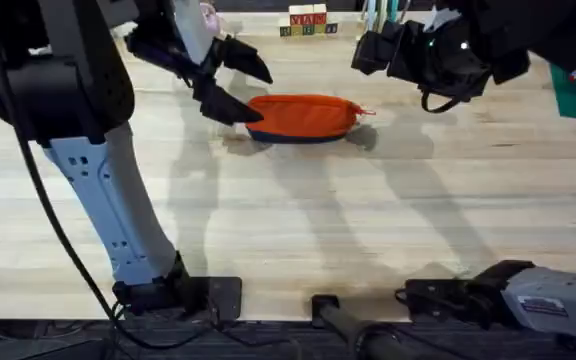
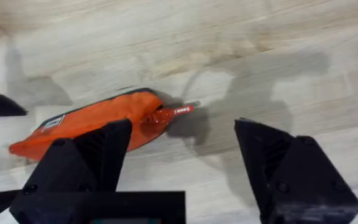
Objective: Unzip the bag, pick up the pens from the table one at a time and place them inside, then zip the bag closed.
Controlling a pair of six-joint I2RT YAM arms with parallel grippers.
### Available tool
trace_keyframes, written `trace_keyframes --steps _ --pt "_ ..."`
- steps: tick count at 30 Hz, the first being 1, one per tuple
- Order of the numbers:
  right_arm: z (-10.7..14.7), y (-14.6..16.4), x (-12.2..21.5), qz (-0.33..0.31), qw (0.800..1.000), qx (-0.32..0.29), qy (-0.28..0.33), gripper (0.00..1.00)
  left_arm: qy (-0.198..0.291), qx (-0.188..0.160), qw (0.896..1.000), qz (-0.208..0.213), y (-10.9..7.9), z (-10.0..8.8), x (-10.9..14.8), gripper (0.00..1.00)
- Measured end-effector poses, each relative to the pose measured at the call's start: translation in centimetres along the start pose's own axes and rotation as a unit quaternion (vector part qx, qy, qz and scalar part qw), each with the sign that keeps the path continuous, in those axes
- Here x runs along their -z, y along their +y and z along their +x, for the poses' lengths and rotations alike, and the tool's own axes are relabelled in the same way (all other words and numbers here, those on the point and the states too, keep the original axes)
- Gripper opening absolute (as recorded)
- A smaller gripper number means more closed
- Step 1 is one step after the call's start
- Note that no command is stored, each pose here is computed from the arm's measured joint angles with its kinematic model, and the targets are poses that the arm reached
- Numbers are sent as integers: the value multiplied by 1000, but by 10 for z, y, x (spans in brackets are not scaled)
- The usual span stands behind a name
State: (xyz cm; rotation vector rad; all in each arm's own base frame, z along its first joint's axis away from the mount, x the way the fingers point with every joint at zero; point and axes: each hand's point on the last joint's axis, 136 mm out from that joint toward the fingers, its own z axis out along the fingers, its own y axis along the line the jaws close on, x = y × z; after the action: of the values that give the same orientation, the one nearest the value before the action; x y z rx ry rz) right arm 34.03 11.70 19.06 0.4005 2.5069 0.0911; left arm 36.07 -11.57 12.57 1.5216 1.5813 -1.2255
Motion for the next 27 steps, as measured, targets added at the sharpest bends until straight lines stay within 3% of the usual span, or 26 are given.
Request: trace_keyframes --steps 7,14,21,27 --pt "-3 -4 0 12 1000 0 -10 997 42 -9 999 -17 -1 -23 17 996" --pt "-7 -6 0 20 1000 -1 -20 997 104 27 993 -55 -6 -50 39 997" --pt "-16 -10 1 32 999 -4 -42 997 197 101 969 -106 -10 -53 63 997" --pt "-17 -11 1 37 998 16 -45 998 254 139 942 -171 -20 -80 75 996"
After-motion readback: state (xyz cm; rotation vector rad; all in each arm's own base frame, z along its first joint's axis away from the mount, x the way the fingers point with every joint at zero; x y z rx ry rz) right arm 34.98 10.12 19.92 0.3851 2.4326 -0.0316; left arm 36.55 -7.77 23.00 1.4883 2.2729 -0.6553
